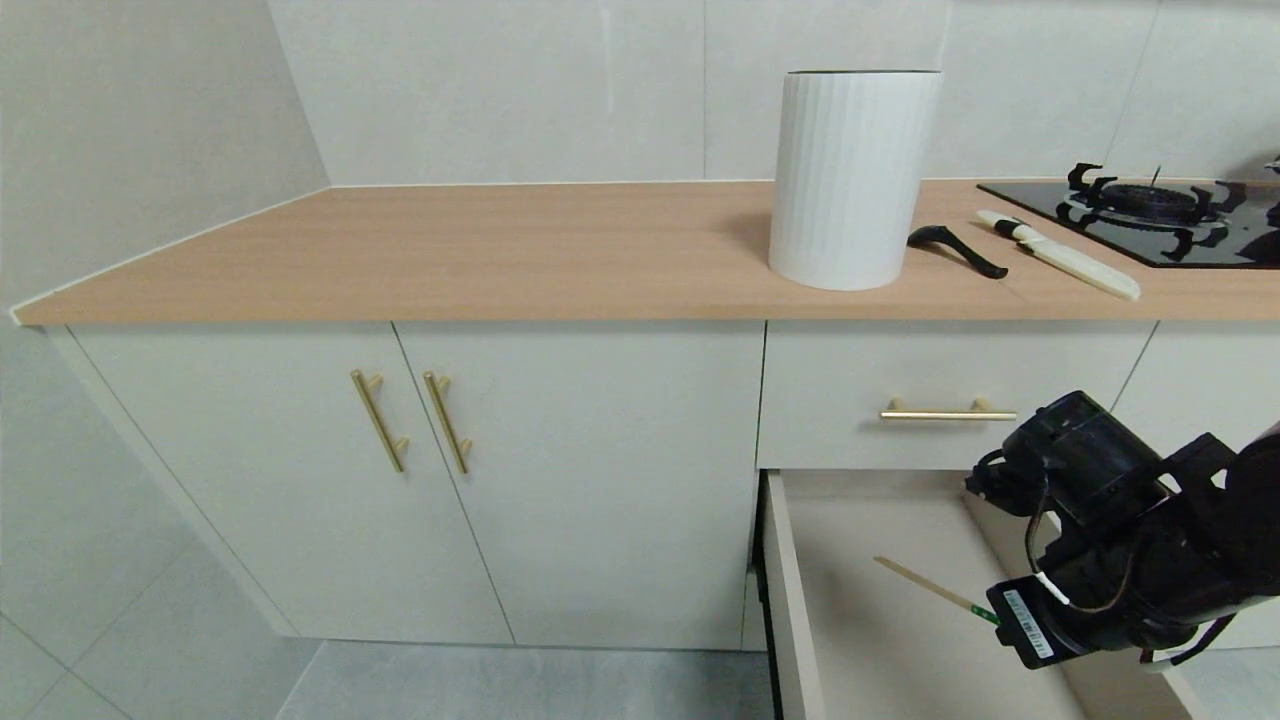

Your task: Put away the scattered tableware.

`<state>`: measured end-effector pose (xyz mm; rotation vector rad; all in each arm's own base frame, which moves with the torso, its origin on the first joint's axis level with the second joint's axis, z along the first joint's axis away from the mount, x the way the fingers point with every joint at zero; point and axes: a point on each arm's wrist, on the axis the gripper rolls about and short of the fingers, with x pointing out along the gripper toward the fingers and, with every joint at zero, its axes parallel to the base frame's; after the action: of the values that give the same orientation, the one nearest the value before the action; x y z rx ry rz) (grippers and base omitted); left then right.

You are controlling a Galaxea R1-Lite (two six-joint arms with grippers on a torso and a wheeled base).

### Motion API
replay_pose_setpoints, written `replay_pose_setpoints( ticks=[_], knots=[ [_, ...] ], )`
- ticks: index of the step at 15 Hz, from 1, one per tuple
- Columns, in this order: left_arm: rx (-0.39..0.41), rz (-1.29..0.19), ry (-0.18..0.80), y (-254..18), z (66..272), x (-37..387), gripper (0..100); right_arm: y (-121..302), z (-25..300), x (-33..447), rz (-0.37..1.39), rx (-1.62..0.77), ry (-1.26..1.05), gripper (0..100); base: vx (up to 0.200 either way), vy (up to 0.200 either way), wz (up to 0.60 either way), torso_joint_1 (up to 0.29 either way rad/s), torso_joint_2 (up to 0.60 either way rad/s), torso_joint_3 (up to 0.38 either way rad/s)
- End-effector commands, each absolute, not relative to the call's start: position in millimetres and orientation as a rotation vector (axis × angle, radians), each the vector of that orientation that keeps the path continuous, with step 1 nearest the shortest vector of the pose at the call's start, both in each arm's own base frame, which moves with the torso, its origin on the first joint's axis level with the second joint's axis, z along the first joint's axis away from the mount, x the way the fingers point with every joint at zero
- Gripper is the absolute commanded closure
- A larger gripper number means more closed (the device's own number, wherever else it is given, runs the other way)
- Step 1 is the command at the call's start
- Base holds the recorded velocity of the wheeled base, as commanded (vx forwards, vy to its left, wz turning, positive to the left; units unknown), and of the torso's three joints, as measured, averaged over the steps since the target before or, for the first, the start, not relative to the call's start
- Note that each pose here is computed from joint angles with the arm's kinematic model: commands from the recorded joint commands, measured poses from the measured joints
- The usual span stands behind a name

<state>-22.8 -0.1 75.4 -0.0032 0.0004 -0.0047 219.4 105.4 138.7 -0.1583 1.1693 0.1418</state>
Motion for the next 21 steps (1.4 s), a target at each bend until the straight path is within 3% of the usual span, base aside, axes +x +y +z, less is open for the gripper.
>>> replay_pose_setpoints(
  ticks=[1,10,21],
  knots=[
    [-0.003,-0.005,0.002,-0.1,75.5,-22.7,0,105.2,137.1,218.9,0.137,-0.162,1.173,100,0.000,0.000,0.00,-0.124,0.45,0.305],
    [-0.005,-0.005,0.002,-0.1,75.5,-22.7,0,109.7,131.4,227.1,0.156,-0.125,1.073,100,0.000,0.000,0.00,-0.036,0.14,0.100],
    [-0.003,-0.005,0.000,-0.1,75.5,-22.8,0,136.5,-10.5,282.1,0.092,-0.073,1.080,100,0.000,0.000,0.00,0.000,0.00,0.000]
  ],
)
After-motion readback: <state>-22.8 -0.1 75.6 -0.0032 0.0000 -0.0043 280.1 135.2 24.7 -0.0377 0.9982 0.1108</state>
